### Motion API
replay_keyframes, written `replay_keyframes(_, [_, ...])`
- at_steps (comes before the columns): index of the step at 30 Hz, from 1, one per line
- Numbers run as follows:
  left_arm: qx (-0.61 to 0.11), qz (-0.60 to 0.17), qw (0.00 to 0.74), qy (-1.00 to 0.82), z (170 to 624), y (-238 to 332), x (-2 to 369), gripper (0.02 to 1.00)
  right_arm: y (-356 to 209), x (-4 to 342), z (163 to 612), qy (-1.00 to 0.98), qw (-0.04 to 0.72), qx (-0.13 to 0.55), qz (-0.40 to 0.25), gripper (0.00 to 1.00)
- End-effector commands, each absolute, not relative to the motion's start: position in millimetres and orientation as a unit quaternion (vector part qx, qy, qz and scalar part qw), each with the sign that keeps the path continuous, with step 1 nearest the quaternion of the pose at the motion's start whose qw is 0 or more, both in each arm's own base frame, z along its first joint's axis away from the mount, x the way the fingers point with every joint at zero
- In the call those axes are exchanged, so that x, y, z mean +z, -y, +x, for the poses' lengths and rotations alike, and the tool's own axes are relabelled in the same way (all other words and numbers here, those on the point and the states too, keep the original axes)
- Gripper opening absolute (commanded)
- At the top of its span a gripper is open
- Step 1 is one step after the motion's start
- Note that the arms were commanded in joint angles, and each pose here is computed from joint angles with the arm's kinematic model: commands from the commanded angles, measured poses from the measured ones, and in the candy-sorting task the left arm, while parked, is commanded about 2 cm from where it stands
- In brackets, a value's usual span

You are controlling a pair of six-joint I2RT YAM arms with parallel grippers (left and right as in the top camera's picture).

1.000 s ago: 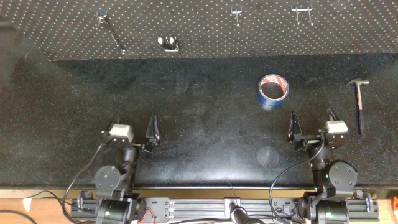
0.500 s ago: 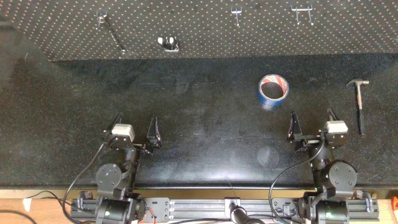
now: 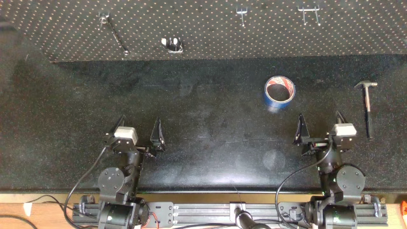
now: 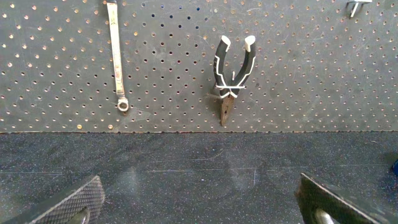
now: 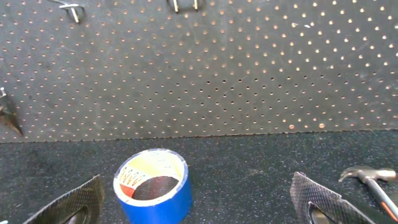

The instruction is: Place Tools Onto Pegboard

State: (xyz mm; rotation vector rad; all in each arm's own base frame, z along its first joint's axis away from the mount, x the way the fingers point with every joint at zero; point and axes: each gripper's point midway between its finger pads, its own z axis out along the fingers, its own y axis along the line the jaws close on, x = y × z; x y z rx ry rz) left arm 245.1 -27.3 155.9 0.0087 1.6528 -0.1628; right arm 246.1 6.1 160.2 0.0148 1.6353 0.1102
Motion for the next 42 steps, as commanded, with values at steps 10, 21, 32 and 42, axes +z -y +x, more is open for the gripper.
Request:
replay_keyframes(10, [-0.066,0.002,0.675,-0.734,245,26,156,0.996,-57,183,235,-0.867,0.471,0.162,0.011,0.974])
replay_keyframes(21, [-0.066,0.002,0.675,-0.734,245,26,156,0.993,-109,108,334,-0.964,0.245,0.087,-0.058,0.976])
replay_keyframes(32, [-0.066,0.002,0.675,-0.734,245,26,156,0.993,-112,56,359,-0.975,0.206,0.052,-0.064,0.669])
replay_keyframes(42, [-0.066,0.002,0.676,-0.734,245,26,156,0.993,-147,146,357,-0.935,0.327,0.098,-0.099,0.075])
